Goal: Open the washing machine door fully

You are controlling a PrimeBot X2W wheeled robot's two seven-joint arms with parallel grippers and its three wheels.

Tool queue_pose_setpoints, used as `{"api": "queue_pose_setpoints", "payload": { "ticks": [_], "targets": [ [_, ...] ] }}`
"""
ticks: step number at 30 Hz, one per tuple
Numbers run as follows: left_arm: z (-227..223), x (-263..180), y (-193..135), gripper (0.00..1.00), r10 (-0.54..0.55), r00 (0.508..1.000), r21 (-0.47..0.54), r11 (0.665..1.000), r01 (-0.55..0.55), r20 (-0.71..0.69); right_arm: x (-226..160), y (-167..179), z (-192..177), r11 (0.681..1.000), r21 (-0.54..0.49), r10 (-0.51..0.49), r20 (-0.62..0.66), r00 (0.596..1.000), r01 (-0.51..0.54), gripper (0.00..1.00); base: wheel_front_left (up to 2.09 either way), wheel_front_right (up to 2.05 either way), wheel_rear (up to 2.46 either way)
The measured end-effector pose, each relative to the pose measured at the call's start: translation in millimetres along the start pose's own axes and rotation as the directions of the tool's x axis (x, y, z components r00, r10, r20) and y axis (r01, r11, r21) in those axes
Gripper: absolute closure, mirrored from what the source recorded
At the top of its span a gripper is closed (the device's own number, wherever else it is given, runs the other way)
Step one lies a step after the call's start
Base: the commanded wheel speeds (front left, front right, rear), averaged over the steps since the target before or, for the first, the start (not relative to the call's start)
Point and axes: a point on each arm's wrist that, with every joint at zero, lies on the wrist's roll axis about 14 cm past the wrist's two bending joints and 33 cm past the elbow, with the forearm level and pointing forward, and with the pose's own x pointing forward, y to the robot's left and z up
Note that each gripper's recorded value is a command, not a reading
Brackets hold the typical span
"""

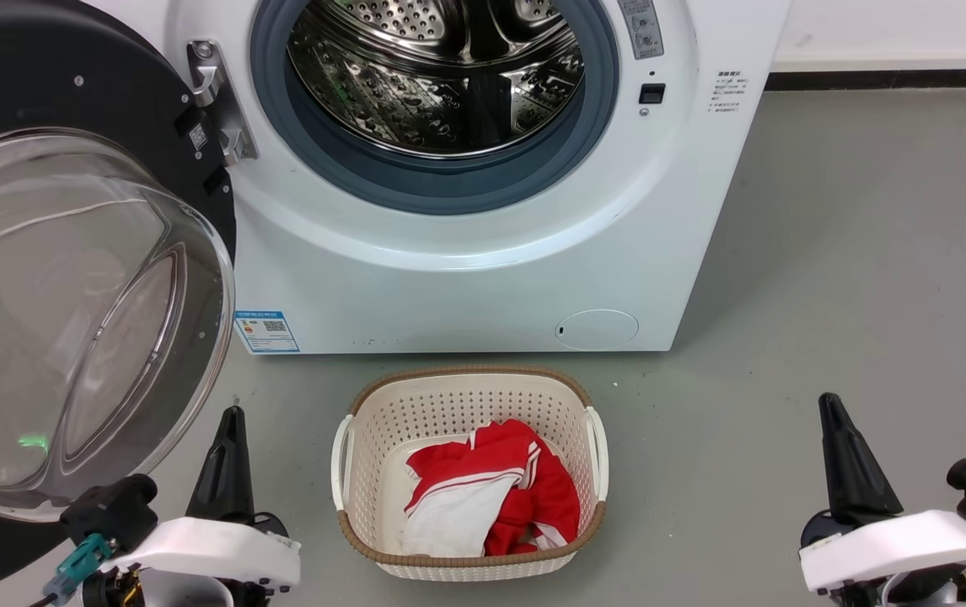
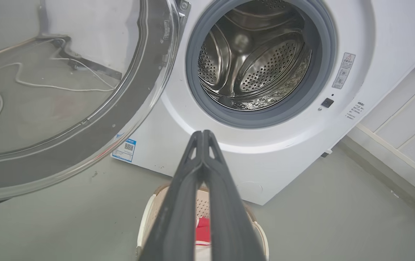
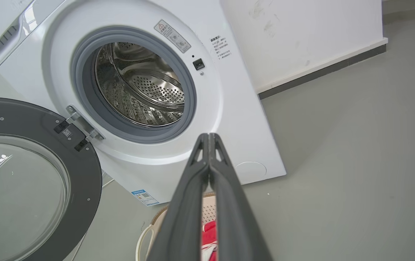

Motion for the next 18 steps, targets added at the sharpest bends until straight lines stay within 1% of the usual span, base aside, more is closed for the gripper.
{"api": "queue_pose_setpoints", "payload": {
  "ticks": [9, 18],
  "targets": [
    [-3.1, 0.2, 5.2, 1.0, 0.022, 0.999, -0.148, 0.989, -0.026, -0.025, 2.6, -3.6, 0.7, 0.989, 0.144, -0.018, -0.004, 1.0, 0.018, 1.0, 0.0, 0.0, 0.0],
    [-3.7, 2.3, 7.4, 1.0, 0.033, 0.999, -0.28, 0.959, -0.043, -0.042, 5.3, -6.6, 1.1, 0.962, 0.27, -0.032, -0.009, 0.999, 0.033, 1.0, 0.0, 0.0, 0.0]
  ]
}}
